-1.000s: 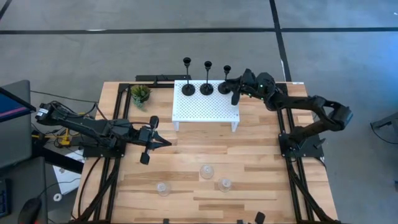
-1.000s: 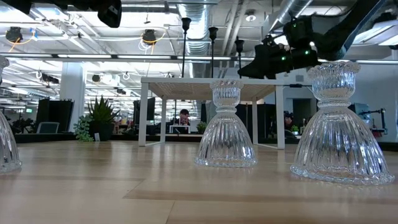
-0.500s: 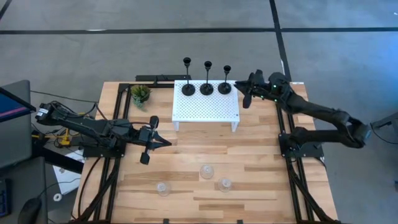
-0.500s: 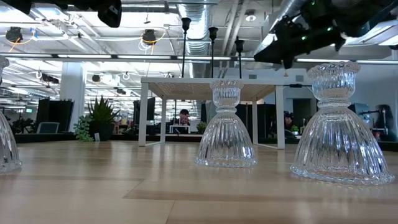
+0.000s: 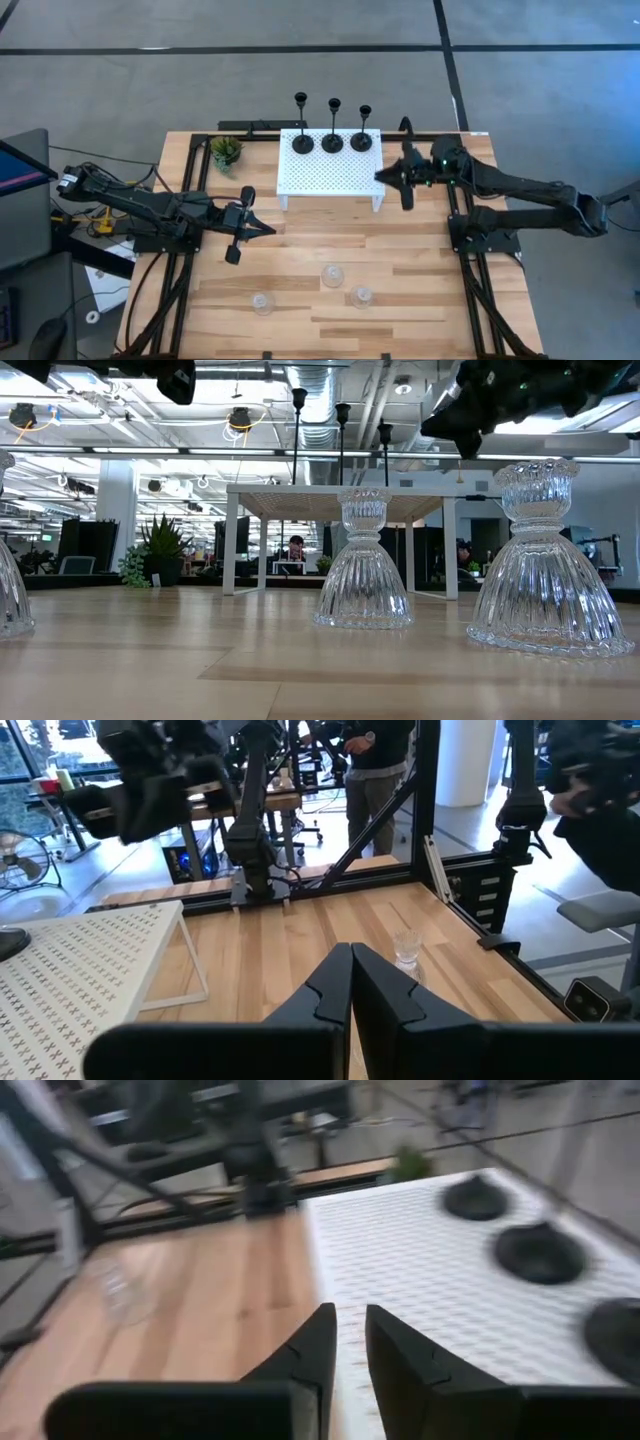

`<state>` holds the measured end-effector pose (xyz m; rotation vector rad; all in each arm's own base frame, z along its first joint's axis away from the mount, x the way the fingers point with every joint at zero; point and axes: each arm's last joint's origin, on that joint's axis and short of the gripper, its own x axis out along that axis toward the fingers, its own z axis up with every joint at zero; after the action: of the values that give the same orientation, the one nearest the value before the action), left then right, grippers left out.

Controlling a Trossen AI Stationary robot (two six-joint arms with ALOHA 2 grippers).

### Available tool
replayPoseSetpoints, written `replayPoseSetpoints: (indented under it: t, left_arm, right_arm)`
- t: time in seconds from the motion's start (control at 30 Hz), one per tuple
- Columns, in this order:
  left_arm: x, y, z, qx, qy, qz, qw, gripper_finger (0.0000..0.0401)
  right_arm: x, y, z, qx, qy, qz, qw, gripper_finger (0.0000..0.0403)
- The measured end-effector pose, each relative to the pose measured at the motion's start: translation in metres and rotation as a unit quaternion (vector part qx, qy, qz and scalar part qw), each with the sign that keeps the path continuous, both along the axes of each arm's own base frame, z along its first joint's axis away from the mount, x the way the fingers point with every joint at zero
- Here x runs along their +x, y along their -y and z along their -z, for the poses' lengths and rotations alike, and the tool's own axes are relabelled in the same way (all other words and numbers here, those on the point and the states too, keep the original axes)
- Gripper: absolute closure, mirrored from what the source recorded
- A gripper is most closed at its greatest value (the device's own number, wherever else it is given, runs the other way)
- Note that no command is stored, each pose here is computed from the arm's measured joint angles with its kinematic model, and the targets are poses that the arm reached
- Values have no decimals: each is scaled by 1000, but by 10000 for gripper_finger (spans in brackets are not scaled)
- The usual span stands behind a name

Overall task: Pick & Place candle stick holders
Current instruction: Put the left transparent candle holder on the shelf

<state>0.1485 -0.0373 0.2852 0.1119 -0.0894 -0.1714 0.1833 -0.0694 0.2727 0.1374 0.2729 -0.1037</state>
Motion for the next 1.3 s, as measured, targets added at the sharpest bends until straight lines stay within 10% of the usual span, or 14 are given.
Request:
replayPoseSetpoints:
  t: [0.43, 1.3]
  left_arm:
    - [0, 3, 4, -23, -25, 54, 998, 395]
    - [7, 49, 33, 48, -125, 163, 978, 395]
  right_arm:
    - [15, -68, 2, -27, -11, -75, 997, 391]
    - [26, -147, 32, -115, -67, -22, 991, 402]
